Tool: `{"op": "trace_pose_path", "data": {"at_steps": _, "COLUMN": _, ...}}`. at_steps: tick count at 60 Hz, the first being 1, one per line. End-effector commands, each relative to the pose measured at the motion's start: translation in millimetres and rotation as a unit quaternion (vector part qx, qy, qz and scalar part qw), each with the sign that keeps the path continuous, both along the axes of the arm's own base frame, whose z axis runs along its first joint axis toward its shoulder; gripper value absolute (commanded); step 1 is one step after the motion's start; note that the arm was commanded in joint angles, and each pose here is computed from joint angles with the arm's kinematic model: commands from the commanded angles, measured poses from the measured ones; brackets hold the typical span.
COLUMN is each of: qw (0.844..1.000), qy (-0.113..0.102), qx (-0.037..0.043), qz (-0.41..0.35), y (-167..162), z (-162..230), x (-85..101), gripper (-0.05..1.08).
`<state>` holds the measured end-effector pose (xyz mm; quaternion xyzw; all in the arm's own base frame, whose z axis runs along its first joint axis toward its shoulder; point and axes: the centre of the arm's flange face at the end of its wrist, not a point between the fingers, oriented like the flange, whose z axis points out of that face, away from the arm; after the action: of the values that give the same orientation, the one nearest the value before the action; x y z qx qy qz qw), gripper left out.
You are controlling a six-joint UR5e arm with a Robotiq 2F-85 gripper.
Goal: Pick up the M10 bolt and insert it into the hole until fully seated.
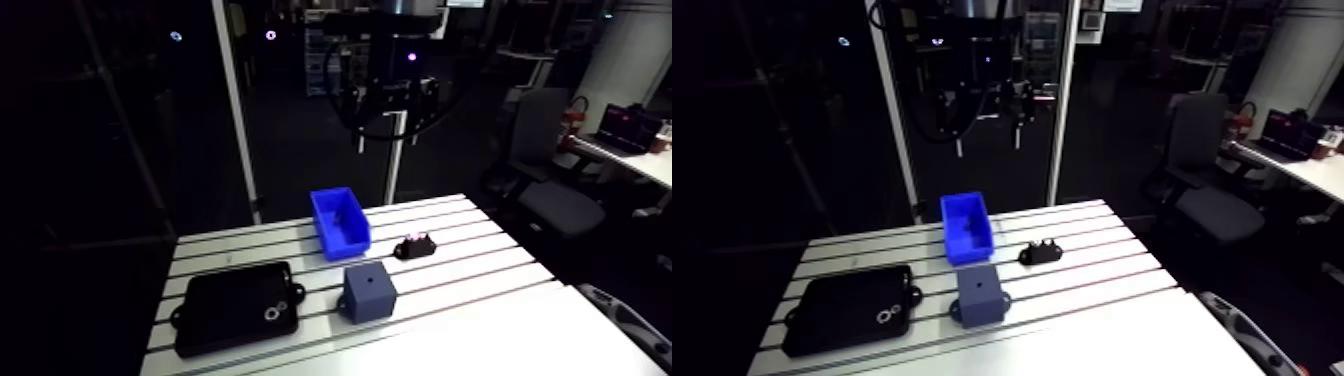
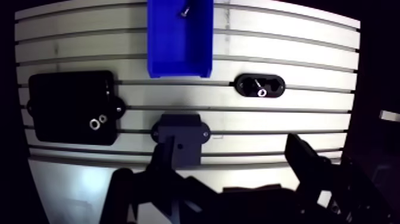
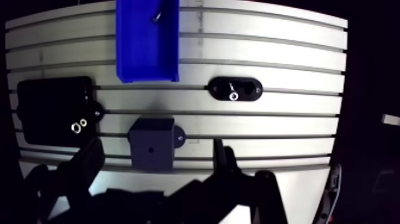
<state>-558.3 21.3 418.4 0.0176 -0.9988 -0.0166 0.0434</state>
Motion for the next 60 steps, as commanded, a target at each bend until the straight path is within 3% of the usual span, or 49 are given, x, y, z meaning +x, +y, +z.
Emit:
{"op": "trace_pose_path", "data": {"at_steps": 1, "qw": 0.999, "qy": 0.024, "qx": -0.0038, "qz": -0.025, "y": 50.9, "z": -36.5, "x": 2.3, "gripper": 0.01}}
{"op": "trace_pose_path", "data": {"at_steps": 26, "qw": 1.0, "qy": 0.028, "qx": 0.0007, "qz": -0.014, "y": 71.5, "z": -83.7, "x": -2.4, "gripper": 0.02}}
{"op": "trace_pose_path", "data": {"at_steps": 37, "qw": 1.0, "qy": 0.018, "qx": -0.001, "qz": -0.011, "y": 81.2, "z": -103.3, "x": -3.1, "gripper": 0.11}}
{"op": "trace_pose_path", "data": {"at_steps": 41, "qw": 1.0, "qy": 0.013, "qx": -0.003, "qz": -0.011, "y": 81.1, "z": -110.1, "x": -2.4, "gripper": 0.21}}
{"op": "trace_pose_path", "data": {"at_steps": 52, "qw": 1.0, "qy": 0.02, "qx": -0.0001, "qz": -0.01, "y": 82.8, "z": -116.6, "x": -2.4, "gripper": 0.24}}
{"op": "trace_pose_path", "data": {"at_steps": 60, "qw": 1.0, "qy": 0.023, "qx": 0.0019, "qz": -0.008, "y": 86.0, "z": -123.9, "x": -3.1, "gripper": 0.33}}
